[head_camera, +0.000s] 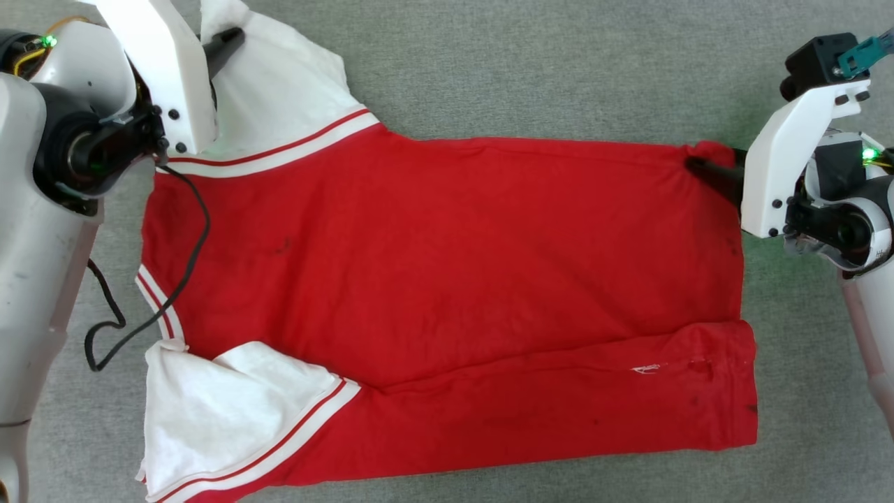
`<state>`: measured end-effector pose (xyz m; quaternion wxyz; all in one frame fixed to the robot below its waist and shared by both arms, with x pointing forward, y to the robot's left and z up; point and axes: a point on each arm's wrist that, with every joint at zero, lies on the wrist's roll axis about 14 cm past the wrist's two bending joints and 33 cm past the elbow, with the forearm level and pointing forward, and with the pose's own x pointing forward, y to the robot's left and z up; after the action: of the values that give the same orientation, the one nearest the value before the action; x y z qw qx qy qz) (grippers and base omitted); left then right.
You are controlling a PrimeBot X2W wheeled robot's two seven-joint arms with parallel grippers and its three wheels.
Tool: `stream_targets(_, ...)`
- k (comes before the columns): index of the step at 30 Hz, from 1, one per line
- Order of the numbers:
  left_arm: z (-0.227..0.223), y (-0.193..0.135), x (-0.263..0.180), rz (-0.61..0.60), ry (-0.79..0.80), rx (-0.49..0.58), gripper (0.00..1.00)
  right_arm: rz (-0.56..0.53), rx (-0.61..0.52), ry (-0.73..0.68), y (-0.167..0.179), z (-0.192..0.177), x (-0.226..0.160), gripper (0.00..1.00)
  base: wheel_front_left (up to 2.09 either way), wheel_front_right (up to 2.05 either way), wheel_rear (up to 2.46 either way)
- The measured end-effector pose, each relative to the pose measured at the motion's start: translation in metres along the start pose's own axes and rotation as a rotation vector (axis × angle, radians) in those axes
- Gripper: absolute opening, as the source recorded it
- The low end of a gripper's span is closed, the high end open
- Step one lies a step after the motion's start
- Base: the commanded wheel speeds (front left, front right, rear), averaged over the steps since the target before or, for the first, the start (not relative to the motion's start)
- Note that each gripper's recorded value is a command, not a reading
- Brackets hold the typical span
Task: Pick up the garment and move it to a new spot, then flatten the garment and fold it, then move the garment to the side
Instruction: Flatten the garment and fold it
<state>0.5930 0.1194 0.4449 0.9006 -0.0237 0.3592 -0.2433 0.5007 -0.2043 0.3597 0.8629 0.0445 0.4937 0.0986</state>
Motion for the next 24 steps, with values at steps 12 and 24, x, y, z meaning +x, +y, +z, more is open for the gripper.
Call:
stream_targets(12,0.005,0.001,-0.05,0.005,-0.194,-0.049,0.0,0.009,-0.064,-0.211,0.017,0.038,-0.042,0.0,0.0,0.0,0.0)
stream_targets(24,-0.083,-0.014,-0.118,0.064,-0.259,-0.257,0.0,0.051,0.019,-0.267,0.036,-0.019,-0.087,0.0,0.0,0.0,0.0)
